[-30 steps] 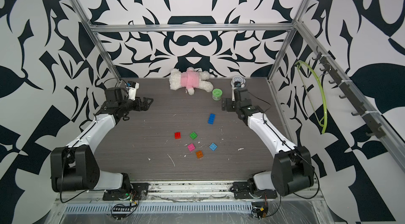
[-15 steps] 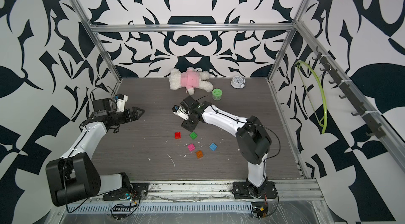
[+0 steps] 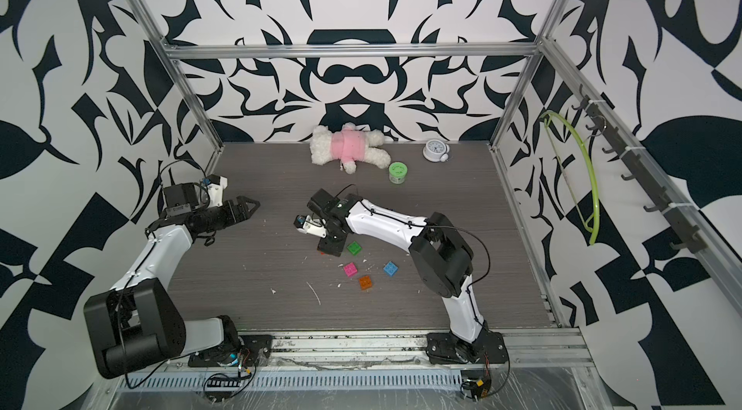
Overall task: Assemble the letter y with lego
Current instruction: Pick up the lego brick from the center of the board.
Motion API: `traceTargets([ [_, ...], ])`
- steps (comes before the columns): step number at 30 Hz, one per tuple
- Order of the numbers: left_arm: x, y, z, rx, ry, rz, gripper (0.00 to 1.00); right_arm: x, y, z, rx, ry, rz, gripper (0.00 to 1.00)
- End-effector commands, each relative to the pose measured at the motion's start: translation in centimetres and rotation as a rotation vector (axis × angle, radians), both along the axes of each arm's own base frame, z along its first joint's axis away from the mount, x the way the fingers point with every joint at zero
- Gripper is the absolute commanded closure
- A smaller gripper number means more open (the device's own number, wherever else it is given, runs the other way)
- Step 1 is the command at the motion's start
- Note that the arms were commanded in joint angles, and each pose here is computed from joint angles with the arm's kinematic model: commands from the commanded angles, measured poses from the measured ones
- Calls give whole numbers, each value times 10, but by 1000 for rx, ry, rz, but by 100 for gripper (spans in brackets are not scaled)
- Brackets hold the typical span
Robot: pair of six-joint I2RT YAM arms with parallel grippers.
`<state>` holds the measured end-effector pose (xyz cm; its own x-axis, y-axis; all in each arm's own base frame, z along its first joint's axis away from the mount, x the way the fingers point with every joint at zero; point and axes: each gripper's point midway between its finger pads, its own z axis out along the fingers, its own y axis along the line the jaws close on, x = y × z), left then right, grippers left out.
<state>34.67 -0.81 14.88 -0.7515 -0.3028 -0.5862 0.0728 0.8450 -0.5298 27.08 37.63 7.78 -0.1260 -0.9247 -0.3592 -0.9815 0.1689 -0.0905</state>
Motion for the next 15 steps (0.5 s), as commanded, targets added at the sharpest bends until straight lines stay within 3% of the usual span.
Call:
traceTargets([
  [1,-6,-2,1,-19,-5,-10,7,-1,13,10,82,-76,253,33],
  [15,-6,0,-2,-31,0,-6,7,22,25,-13,122,-27,297,34],
])
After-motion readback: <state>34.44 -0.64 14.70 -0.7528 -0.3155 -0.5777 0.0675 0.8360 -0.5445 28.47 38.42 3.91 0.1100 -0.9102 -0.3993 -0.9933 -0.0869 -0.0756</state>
